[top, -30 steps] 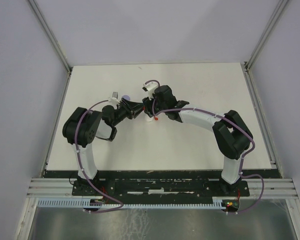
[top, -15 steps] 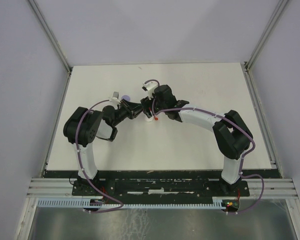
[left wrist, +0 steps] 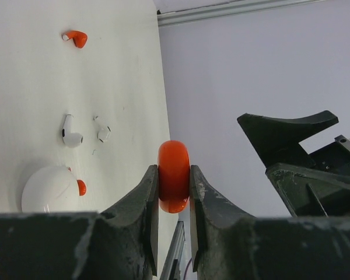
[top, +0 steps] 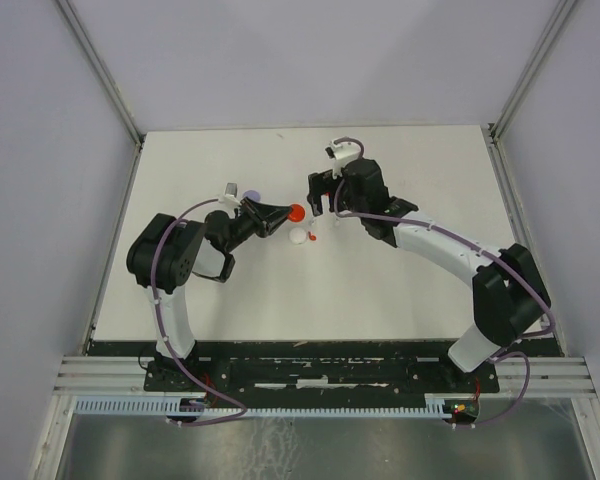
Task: Insert the wireless bluetooth earbuds into the charging case
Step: Pick up the charging case at the center of the board, then open the charging case.
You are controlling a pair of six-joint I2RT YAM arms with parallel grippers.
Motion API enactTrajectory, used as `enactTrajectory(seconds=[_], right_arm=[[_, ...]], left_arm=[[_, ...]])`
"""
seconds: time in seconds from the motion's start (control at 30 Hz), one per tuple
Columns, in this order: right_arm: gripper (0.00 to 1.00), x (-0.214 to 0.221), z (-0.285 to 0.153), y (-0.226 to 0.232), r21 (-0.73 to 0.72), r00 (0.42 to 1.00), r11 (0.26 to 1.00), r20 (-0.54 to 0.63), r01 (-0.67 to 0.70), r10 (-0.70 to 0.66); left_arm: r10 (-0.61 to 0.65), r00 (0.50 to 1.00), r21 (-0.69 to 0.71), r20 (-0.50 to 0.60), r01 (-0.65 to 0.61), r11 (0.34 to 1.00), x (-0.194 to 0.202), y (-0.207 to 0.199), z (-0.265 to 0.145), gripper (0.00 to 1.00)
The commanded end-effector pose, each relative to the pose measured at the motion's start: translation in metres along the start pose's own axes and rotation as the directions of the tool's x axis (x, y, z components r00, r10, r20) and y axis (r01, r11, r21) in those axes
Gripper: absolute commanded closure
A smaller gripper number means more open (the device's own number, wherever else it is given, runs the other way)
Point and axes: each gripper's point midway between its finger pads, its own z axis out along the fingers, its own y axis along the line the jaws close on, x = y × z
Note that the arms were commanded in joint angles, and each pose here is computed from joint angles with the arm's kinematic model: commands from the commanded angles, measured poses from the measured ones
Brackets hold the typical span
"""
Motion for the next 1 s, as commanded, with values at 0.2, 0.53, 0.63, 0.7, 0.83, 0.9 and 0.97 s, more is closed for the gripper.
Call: enactTrajectory(seconds=[0.2, 0.53, 0.63, 0.7, 0.83, 0.9, 0.97], right_arm=[[0.0, 0.012, 0.016, -0.002, 0.028, 0.998, 0.998, -0.037, -0.048, 0.049], [0.0, 0.049, 0.041, -0.009, 0.063, 0.992, 0.997, -0.121, -0.039, 0.047], [0.01, 0.053, 0.045, -0.01, 0.067, 0.991, 0.997, -0.124, -0.041, 0.049], [0.01, 0.055, 0.048, -0.009, 0.062, 0.991, 0.997, -0.124, -0.046, 0.054], [0.0, 0.058, 0.053, -0.012, 0.064, 0.99, 0.996, -0.127, -0.054, 0.062], [0.0, 0.058, 0.053, -0.013, 0.064, 0.99, 0.996, -0.121, -0.059, 0.067], [0.0, 0.056, 0.055, -0.013, 0.058, 0.991, 0.996, -0.114, -0.066, 0.072]], left_arm=[[0.041, 0.999, 0.104, -0.034, -0.037, 0.994, 0.007, -0.036, 0.011, 0.94], [0.048, 0.997, 0.122, -0.055, -0.041, 0.992, 0.016, -0.049, 0.017, 0.94], [0.048, 0.997, 0.124, -0.058, -0.04, 0.992, 0.018, -0.051, 0.018, 0.94], [0.045, 0.997, 0.128, -0.061, -0.037, 0.991, 0.019, -0.052, 0.019, 0.95], [0.035, 0.997, 0.14, -0.067, -0.025, 0.99, 0.02, -0.054, 0.019, 0.95], [0.033, 0.997, 0.149, -0.067, -0.022, 0.989, 0.02, -0.057, 0.019, 0.95], [0.028, 0.997, 0.151, -0.07, -0.017, 0.988, 0.02, -0.057, 0.019, 0.95]])
